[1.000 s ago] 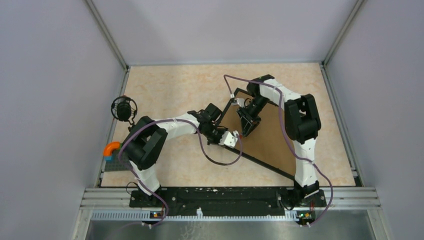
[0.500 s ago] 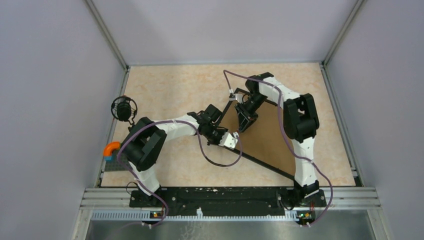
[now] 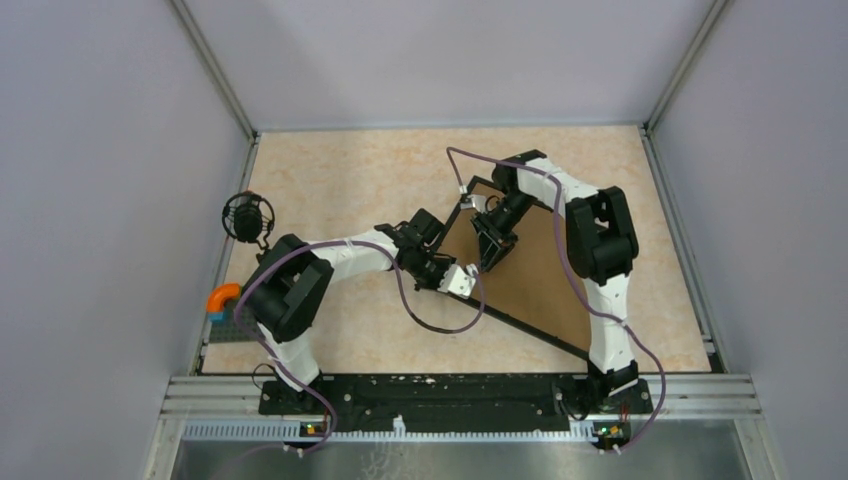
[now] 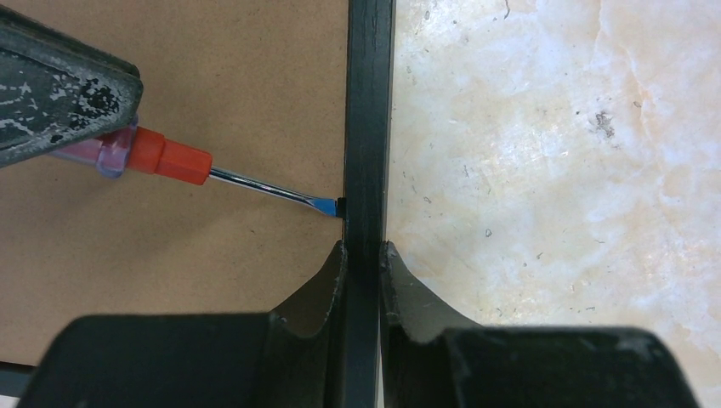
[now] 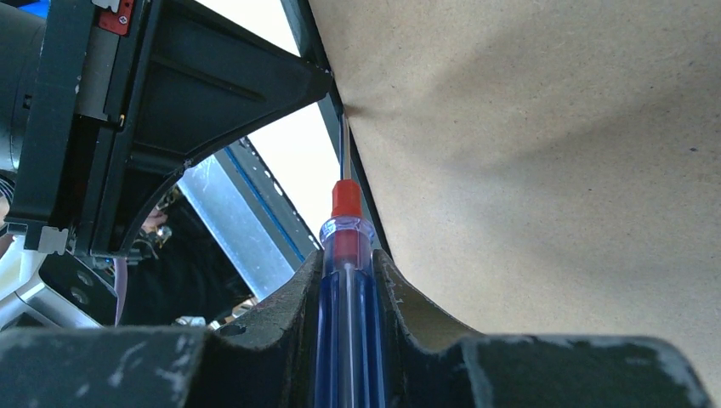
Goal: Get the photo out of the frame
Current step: Release the photo frame item from the photo frame.
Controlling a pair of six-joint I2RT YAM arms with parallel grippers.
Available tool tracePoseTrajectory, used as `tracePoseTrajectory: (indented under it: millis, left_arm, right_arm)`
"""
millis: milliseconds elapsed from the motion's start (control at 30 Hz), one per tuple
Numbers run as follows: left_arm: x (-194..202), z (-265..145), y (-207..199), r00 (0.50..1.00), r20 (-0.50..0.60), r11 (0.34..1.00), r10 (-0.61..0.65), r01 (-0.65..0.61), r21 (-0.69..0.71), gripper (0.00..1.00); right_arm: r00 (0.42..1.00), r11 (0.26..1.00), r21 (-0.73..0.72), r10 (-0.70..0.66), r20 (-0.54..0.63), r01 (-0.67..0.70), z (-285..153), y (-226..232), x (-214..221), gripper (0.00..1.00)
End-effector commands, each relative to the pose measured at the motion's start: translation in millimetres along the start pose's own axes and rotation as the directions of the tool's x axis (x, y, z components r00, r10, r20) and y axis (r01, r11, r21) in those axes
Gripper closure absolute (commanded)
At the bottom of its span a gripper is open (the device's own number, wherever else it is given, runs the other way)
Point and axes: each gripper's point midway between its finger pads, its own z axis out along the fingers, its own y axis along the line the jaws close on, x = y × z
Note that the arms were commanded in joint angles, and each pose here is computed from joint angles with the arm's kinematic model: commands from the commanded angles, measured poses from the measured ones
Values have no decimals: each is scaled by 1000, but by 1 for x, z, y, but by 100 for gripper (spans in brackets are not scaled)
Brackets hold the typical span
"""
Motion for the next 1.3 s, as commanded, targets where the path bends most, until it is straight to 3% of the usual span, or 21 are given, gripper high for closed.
tracePoseTrajectory:
  millis: [0,300,500,833,1033,1267]
  left_arm:
    - [12,9,-35,995,-42,991,-86,90,99,83]
    - [14,12,-24,987,-59,986,-152,155,53,84]
    - [24,17,-12,941,-99,947,-323,322,-26,86]
    - [35,22,4,873,-124,880,-471,456,-130,91]
    - [29,19,1,882,-108,886,-459,448,-118,88]
    - [12,-4,-13,930,-132,939,-344,339,-63,74]
  right_arm:
    - [998,997,41,-69,4,68,-10,7,4,100]
    - [989,989,-4,-146,-35,146,-2,40,16,100]
    - [991,992,19,-123,-61,124,6,46,44,100]
    - [993,993,-44,-112,-28,111,14,80,55,100]
    - [996,994,-71,-85,-5,85,14,82,56,100]
    - [978,998,52,-53,202,43,-49,34,10,100]
